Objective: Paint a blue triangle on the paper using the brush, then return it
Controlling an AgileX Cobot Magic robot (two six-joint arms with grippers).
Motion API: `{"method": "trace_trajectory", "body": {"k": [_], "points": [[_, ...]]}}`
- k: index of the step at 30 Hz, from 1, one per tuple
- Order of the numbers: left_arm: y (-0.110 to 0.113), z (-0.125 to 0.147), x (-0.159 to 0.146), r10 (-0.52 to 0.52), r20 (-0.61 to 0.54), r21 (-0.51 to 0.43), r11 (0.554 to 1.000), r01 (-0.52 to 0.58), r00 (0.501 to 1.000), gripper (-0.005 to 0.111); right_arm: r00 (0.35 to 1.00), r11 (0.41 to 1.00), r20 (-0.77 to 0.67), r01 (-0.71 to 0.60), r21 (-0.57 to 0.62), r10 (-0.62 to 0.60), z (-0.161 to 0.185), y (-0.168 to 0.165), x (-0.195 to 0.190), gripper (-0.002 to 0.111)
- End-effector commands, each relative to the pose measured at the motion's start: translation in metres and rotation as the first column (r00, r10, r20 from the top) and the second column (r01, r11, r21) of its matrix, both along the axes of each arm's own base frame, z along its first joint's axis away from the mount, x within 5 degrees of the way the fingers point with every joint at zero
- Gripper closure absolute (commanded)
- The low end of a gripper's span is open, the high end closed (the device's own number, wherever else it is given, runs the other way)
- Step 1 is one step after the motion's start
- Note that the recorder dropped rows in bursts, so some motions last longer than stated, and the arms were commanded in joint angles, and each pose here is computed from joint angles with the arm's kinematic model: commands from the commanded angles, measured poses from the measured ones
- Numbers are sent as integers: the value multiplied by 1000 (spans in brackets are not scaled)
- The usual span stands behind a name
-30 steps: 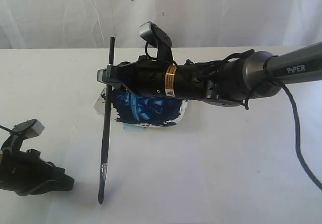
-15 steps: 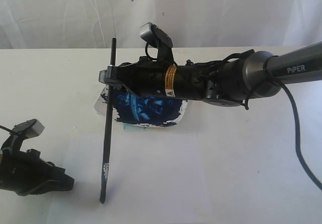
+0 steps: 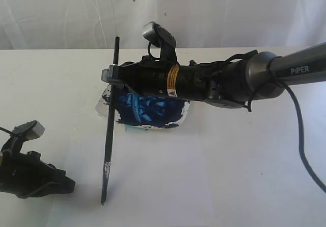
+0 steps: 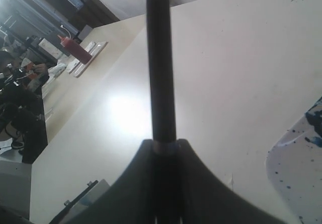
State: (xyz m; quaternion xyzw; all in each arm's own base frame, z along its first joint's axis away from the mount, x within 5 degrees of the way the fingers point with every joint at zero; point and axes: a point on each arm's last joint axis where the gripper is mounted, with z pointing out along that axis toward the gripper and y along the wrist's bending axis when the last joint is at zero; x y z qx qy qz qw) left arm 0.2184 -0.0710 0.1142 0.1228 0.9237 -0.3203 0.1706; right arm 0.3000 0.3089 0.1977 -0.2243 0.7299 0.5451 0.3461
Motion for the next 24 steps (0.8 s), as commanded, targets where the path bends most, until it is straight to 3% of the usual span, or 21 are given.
{"method": "trace_trajectory", "body": {"k": [1,24], "points": [[0,1,-2,-5,9,16,1000,5,1000,107,999,999,10,30,-12,-30,0,-4,5,108],[0,1,-2,-5,9,16,1000,5,1000,107,995,995,24,99,-14,-98,0,-26,25,108]]}}
